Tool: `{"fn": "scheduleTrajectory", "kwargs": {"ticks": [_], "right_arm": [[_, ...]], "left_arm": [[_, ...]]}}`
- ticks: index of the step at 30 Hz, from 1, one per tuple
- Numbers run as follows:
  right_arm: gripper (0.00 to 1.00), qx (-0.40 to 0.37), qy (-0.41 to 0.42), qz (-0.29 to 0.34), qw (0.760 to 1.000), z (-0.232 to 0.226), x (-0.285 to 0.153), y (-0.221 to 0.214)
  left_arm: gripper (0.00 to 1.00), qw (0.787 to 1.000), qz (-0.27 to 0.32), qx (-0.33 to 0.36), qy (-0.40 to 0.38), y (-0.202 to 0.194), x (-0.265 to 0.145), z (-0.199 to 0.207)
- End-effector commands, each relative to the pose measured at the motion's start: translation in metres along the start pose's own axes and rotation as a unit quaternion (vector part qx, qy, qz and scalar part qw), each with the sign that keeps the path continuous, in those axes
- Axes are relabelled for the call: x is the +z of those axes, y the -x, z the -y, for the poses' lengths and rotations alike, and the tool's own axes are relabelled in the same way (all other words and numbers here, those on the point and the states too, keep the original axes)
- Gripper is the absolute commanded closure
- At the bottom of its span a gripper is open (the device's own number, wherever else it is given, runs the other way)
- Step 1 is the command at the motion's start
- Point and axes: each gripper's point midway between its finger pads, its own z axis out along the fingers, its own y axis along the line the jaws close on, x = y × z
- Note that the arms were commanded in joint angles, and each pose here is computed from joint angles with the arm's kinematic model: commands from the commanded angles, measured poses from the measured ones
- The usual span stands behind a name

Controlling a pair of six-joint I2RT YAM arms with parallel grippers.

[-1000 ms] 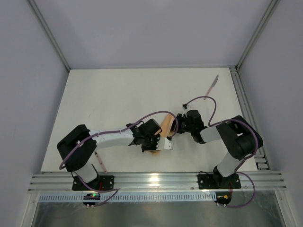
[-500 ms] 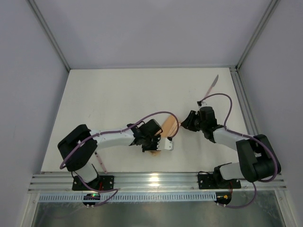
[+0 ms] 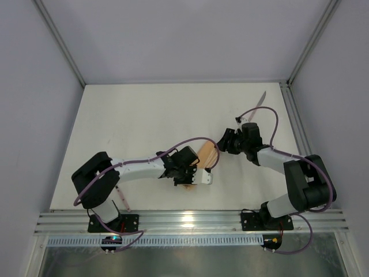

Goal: Fold the napkin into a case and place the utensils inside
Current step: Smooth out the smaller rectangle-folded napkin at the center of the board.

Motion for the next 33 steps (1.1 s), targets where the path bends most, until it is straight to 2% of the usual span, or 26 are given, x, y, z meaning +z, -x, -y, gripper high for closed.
{"fn": "scheduleTrajectory", "kwargs": {"ticks": [1, 6, 10, 14, 15, 17, 18, 20, 21, 25, 26, 30, 32, 33], "right_arm": [[0.46, -0.017, 0.031, 0.008, 0.999, -0.016, 0.009, 0.013], [0.47, -0.015, 0.051, -0.002, 0.999, -0.024, 0.018, 0.009], [0.54, -0.009, 0.049, -0.004, 0.999, -0.022, 0.022, 0.006], [0.76, -0.004, 0.041, -0.009, 0.999, -0.017, 0.028, 0.003], [0.87, -0.002, 0.038, -0.012, 0.999, -0.015, 0.029, 0.001], [0.94, -0.002, 0.032, -0.013, 0.999, -0.011, 0.029, -0.003], [0.96, -0.003, 0.029, -0.013, 0.999, -0.010, 0.028, -0.004], [0.96, -0.003, 0.025, -0.011, 1.000, -0.006, 0.025, -0.009], [0.96, -0.003, 0.025, -0.011, 1.000, -0.006, 0.024, -0.010], [0.96, 0.005, 0.022, -0.011, 1.000, -0.002, 0.023, -0.016], [0.96, 0.005, 0.022, -0.012, 1.000, -0.002, 0.024, -0.018], [0.96, 0.008, 0.018, -0.018, 1.000, 0.003, 0.025, -0.024], [0.96, 0.009, 0.020, -0.018, 1.000, 0.003, 0.025, -0.025], [0.96, 0.009, 0.021, -0.020, 1.000, 0.003, 0.026, -0.027]], "left_arm": [[0.92, 0.999, -0.024, 0.001, -0.025, -0.012, 0.009, 0.011], [0.92, 0.999, -0.025, 0.003, -0.025, -0.012, 0.009, 0.011], [0.92, 0.999, -0.027, 0.005, -0.025, -0.012, 0.009, 0.011], [0.92, 0.999, -0.031, 0.009, -0.024, -0.013, 0.009, 0.012], [0.92, 0.999, -0.032, 0.008, -0.025, -0.014, 0.009, 0.013], [0.91, 0.999, -0.031, 0.004, -0.024, -0.014, 0.006, 0.013], [0.85, 0.999, -0.028, 0.004, -0.024, -0.012, 0.004, 0.013], [0.77, 1.000, -0.019, 0.002, -0.022, -0.004, -0.006, 0.013], [0.68, 1.000, -0.012, -0.003, -0.023, 0.001, -0.011, 0.013], [0.56, 0.998, 0.034, -0.004, -0.044, 0.032, -0.041, 0.018], [0.55, 0.998, 0.031, -0.008, -0.062, 0.032, -0.049, 0.025], [0.53, 0.987, 0.108, -0.018, -0.114, 0.071, -0.091, 0.034], [0.55, 0.983, 0.133, -0.039, -0.122, 0.077, -0.104, 0.029], [0.56, 0.982, 0.143, -0.059, -0.108, 0.075, -0.108, 0.014]]}}
